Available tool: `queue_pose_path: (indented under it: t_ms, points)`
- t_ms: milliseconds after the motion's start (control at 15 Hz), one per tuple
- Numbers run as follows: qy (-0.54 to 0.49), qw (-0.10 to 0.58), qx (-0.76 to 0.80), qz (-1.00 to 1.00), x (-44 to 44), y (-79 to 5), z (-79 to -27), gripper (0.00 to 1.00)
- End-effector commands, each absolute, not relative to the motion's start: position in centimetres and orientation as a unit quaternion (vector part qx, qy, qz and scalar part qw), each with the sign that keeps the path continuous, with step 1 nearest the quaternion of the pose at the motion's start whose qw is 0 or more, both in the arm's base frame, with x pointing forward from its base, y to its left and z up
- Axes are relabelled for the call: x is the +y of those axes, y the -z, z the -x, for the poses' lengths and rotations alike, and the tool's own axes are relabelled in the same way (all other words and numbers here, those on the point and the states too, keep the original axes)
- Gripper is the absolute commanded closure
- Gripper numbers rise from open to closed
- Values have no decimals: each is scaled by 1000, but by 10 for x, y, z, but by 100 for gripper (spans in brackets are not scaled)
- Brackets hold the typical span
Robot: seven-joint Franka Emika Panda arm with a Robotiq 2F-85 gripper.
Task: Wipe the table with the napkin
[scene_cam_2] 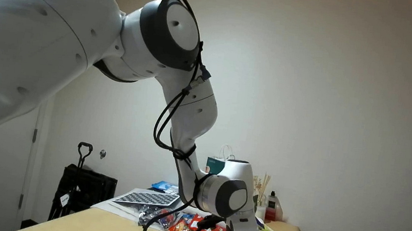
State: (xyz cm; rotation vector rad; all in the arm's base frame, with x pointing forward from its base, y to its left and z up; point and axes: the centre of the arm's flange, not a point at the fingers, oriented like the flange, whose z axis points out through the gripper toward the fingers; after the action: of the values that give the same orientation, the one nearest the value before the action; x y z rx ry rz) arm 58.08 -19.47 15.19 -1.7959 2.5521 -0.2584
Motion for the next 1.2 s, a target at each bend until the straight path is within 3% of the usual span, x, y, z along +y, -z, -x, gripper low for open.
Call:
queue_pose_path:
  t_ms: [0, 733, 800, 867, 1133]
  points:
    - [71, -16, 769, 635, -147, -133, -609, 97]
    - [47, -104, 607, 787, 32, -130, -605, 97]
    - [48, -117, 590, 798, 40, -133, -606, 97]
    - [67, -87, 620, 777, 21, -154, -619, 89]
    - [65, -99, 601, 791, 42, -154, -616, 89]
